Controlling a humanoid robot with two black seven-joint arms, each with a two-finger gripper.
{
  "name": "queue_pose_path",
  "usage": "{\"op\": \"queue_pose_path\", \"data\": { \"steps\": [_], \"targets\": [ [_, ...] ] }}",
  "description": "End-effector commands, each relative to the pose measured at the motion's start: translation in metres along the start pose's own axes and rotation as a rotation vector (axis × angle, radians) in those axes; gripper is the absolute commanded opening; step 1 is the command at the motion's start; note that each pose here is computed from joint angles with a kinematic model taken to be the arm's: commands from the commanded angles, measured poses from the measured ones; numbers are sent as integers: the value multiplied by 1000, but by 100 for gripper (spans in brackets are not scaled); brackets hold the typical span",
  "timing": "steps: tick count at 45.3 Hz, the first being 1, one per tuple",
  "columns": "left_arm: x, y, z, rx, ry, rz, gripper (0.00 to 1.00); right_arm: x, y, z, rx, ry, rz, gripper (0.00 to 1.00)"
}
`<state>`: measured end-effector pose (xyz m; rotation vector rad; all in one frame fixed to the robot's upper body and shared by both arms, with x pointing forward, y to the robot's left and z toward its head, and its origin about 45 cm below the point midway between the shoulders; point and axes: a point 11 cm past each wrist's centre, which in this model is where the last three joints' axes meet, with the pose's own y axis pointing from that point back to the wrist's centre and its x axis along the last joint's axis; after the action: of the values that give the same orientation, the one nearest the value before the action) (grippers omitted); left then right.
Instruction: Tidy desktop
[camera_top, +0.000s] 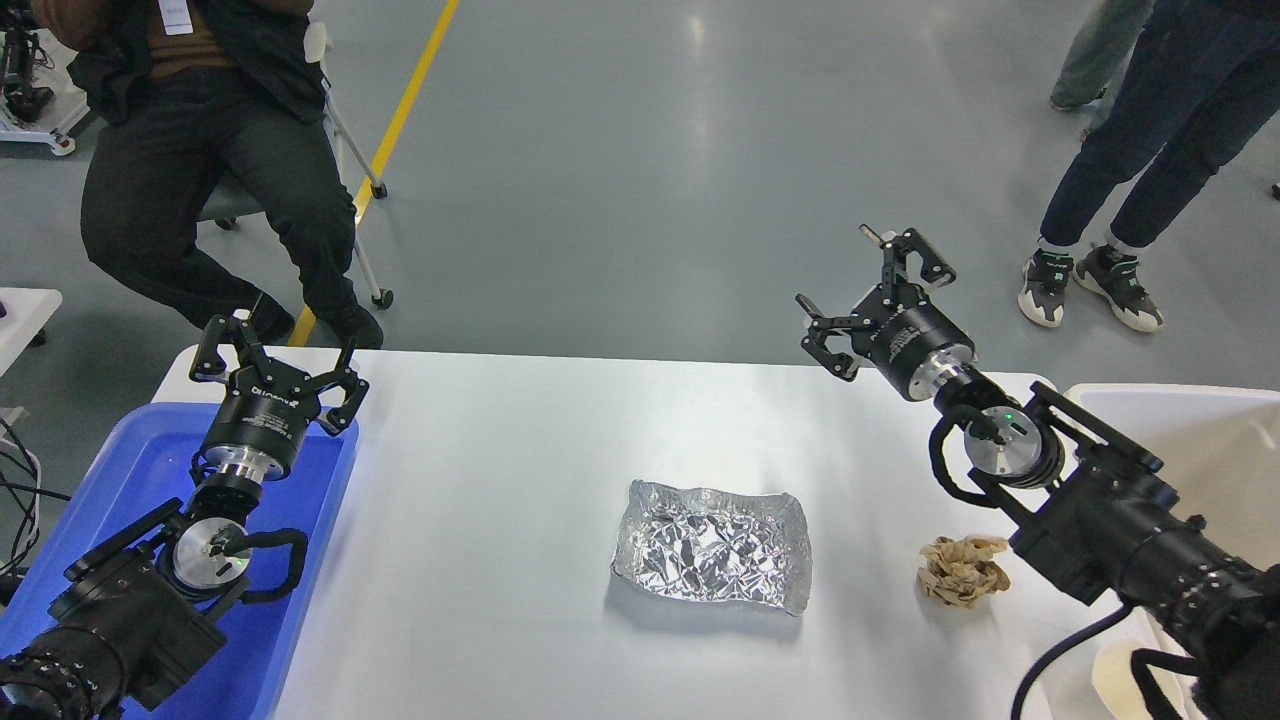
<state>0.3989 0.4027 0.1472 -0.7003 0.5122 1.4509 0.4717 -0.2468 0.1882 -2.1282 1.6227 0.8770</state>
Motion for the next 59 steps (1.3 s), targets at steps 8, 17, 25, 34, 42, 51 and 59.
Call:
{"op": "queue_pose_path", "data": {
  "steps": [8, 17, 25, 34, 42, 51, 59],
  "targets": [
    [0, 0, 0, 1, 0, 1, 100, 44, 75, -65, 19, 146, -6, 100],
    [0, 0, 0, 1, 0, 1, 100, 27, 114, -82, -38, 283, -84, 100],
    [0, 0, 0, 0, 0, -1, 100, 23, 155, -101, -122, 543, -110, 100],
    [0, 0, 0, 1, 0, 1, 100, 45, 197, -126, -174, 779, -75, 100],
    [0, 0, 0, 1, 0, 1, 100, 52, 230, -128, -238, 975, -114, 100],
    [0, 0, 0, 0, -1, 0, 100, 70, 255, -111, -339, 1165, -154, 100],
    [0, 0, 0, 0, 0, -1, 100, 92, 279, -86, -411, 1424, -184, 100]
  ]
}}
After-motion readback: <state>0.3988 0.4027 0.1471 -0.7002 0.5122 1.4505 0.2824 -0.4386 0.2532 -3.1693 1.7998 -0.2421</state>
